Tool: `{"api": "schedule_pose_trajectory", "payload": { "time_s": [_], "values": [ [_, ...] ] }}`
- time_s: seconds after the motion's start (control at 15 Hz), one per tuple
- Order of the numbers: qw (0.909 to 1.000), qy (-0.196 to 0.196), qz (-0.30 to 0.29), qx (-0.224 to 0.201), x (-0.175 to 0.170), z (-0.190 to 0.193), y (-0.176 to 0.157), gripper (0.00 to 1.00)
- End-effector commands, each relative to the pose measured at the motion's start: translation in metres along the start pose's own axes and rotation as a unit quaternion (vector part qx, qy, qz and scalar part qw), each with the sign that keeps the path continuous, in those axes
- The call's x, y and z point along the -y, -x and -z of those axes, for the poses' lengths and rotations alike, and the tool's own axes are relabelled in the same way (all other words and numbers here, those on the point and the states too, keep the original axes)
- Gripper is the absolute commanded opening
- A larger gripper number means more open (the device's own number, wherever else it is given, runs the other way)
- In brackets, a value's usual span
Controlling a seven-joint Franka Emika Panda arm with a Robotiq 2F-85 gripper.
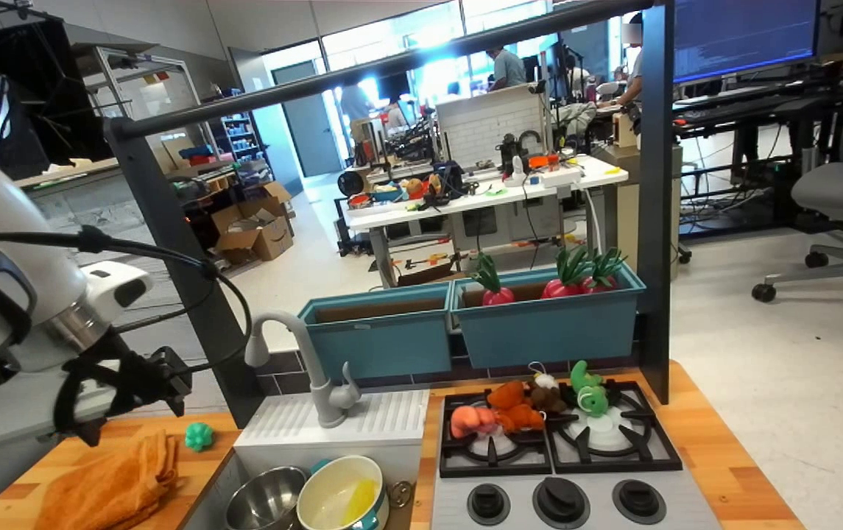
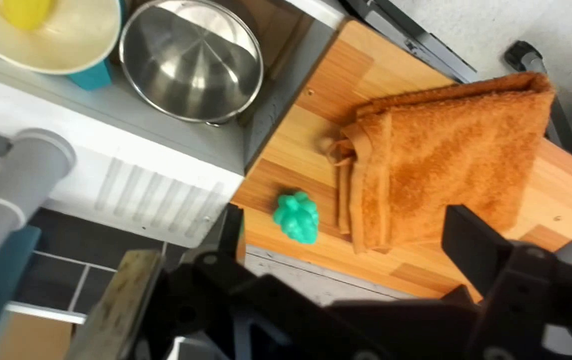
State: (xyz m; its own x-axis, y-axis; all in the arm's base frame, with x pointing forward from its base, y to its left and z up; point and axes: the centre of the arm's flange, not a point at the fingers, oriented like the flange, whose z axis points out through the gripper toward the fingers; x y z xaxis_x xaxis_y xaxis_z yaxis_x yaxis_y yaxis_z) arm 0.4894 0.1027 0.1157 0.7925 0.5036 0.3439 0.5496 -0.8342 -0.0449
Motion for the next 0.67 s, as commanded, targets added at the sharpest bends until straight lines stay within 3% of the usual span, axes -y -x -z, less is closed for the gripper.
{"api": "schedule_pose_trajectory", "payload": {
  "time_s": [0.0,0.13,0.2,0.6],
  "values": [
    [0.9978,-0.004,0.067,0.0,0.032,-0.021,-0.03,1.0],
    [0.9968,-0.027,0.074,0.011,0.041,-0.047,-0.049,1.0],
    [0.9978,-0.015,0.064,0.004,0.045,-0.018,-0.029,1.0],
    [0.9977,-0.016,0.065,0.003,0.047,-0.045,-0.041,1.0]
  ]
}}
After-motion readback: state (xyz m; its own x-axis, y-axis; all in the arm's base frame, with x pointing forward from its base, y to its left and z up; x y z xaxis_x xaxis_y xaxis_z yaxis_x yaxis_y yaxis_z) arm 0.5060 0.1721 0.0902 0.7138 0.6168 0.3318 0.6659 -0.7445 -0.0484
